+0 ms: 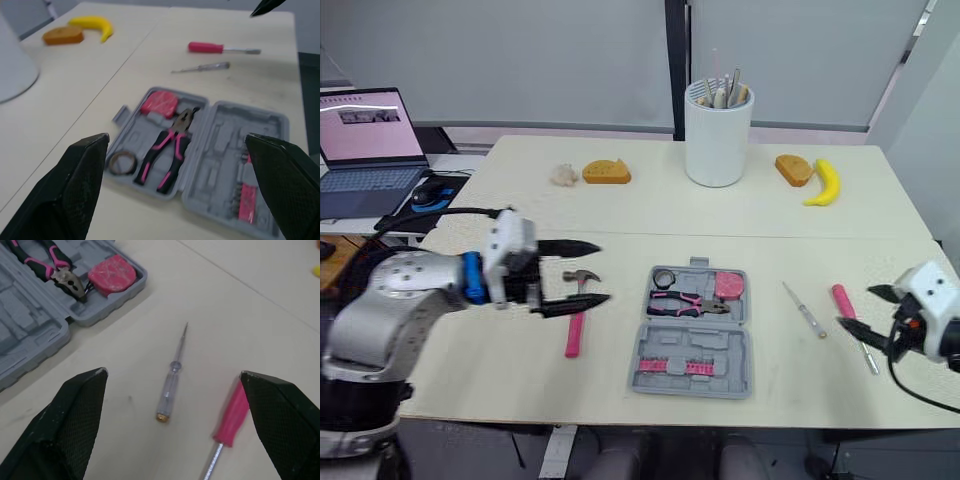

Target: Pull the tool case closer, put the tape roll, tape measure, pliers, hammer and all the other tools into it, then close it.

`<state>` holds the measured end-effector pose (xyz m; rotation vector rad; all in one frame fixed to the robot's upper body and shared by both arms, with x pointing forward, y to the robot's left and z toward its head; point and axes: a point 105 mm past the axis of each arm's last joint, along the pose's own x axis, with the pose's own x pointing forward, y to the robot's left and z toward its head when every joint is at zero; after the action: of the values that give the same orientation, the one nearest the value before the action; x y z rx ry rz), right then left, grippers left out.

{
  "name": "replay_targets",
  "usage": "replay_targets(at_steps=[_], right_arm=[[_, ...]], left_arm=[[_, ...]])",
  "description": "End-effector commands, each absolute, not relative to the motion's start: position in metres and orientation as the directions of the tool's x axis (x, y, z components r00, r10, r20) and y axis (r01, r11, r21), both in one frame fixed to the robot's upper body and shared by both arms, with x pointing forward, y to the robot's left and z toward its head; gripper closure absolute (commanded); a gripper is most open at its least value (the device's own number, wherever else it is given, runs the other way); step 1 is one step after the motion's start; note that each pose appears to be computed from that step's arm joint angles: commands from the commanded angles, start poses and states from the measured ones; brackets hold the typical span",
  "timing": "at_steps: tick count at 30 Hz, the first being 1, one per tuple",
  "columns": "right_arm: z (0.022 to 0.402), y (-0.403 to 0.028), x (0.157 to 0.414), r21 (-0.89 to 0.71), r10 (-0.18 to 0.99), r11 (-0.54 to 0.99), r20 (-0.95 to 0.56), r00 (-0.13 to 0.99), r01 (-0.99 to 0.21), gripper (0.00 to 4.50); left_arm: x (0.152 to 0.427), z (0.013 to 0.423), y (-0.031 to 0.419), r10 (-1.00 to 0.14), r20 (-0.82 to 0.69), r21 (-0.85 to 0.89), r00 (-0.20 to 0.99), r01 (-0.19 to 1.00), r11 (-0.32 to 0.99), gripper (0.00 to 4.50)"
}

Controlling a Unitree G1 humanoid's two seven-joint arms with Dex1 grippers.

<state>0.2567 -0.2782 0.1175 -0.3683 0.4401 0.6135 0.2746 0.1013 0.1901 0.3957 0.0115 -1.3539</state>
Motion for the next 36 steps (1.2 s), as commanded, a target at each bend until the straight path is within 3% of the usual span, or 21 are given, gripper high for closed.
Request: replay_targets(at_steps=[1,5,12,23,26,31,36], right_arm=[[0.114,-0.265,0.268,-0.253,0.450,0.746,-0.491,0.746,-0.616,0.02],[0.095,-0.264,0.289,-0.256,0.380,0.798,-0.490,0.784,-0.546,0.02],[0.068,-0.259,0.315,-0.192,0.357,0.839,-0.510,0.782,-0.509,0.02],[0.033,-0.268,0.329,-0.134,0.303,0.881,-0.574,0.761,-0.453,0.02],[0.028,-0.270,0.326,-0.120,0.306,0.880,-0.598,0.741,-0.460,0.59],[0.026,-0.273,0.320,-0.113,0.297,0.885,-0.610,0.734,-0.452,2.16],[0.023,-0.270,0.316,-0.099,0.300,0.890,-0.609,0.735,-0.445,3.22]], left_arm=[[0.259,0.196,0.070,-0.967,-0.225,0.347,0.117,0.937,0.033,0.00],[0.255,0.193,0.050,-0.976,-0.214,0.375,0.049,0.926,-0.036,0.00],[0.262,0.188,0.040,-0.977,-0.207,0.403,0.059,0.915,-0.030,0.00],[0.260,0.183,0.042,-0.973,-0.215,0.398,0.087,0.917,-0.005,0.00],[0.259,0.182,0.043,-0.972,-0.219,0.396,0.087,0.918,-0.007,0.00],[0.263,0.175,0.046,-0.968,-0.229,0.390,0.101,0.921,0.004,0.00],[0.264,0.175,0.046,-0.969,-0.227,0.392,0.101,0.920,0.004,0.00]])
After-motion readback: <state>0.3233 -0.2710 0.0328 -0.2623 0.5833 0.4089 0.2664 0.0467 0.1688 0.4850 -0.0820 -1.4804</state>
